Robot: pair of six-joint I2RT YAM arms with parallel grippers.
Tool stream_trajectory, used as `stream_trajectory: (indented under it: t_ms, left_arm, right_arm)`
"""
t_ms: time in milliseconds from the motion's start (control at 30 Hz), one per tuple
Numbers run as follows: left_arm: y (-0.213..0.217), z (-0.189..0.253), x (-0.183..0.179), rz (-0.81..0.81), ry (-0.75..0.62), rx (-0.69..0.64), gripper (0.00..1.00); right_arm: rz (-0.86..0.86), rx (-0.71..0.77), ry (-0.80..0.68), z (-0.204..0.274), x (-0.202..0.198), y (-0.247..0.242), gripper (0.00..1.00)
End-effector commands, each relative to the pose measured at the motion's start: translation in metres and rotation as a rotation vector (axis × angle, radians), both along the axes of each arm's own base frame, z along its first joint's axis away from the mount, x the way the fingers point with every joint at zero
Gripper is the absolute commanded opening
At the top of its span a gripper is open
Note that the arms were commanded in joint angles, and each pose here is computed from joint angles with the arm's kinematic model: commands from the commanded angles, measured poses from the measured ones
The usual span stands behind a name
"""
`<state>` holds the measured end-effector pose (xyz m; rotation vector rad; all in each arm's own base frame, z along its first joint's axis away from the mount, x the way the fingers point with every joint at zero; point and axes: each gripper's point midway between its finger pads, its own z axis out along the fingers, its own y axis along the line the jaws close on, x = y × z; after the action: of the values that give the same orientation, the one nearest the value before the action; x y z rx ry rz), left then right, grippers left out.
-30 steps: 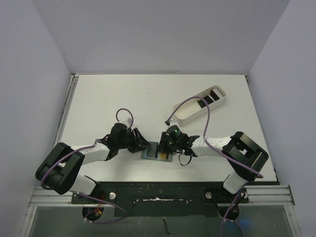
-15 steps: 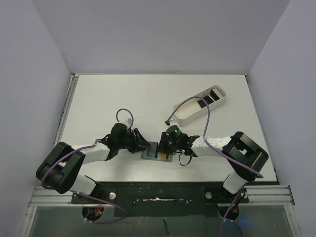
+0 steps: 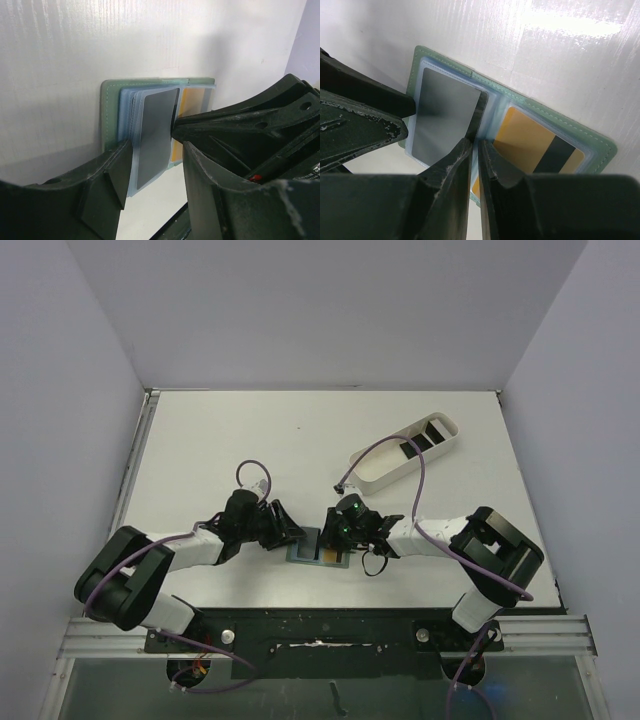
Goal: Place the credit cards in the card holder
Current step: Turn over the card slot in the card holder.
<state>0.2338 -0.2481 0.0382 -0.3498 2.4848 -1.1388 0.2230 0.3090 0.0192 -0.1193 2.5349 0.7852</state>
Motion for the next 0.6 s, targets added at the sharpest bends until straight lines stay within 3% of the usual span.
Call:
stream_trajectory:
  t_ms: [0,567]
  left_arm:
    - [-0.01,0.0106,0.0095,-0.012,-0.047,-0.022,0.44]
    - [-0.0042,0.0178,0.0105,-0.004,-0.081,0.038,0.45]
  right_arm:
    - [-0.006,-0.036,-0.007,-0.0049,-0.0021,-0.0071,0.13]
    - [-0.009,-0.037,-0.011,-0.0031,-0.0008,-0.007,0.13]
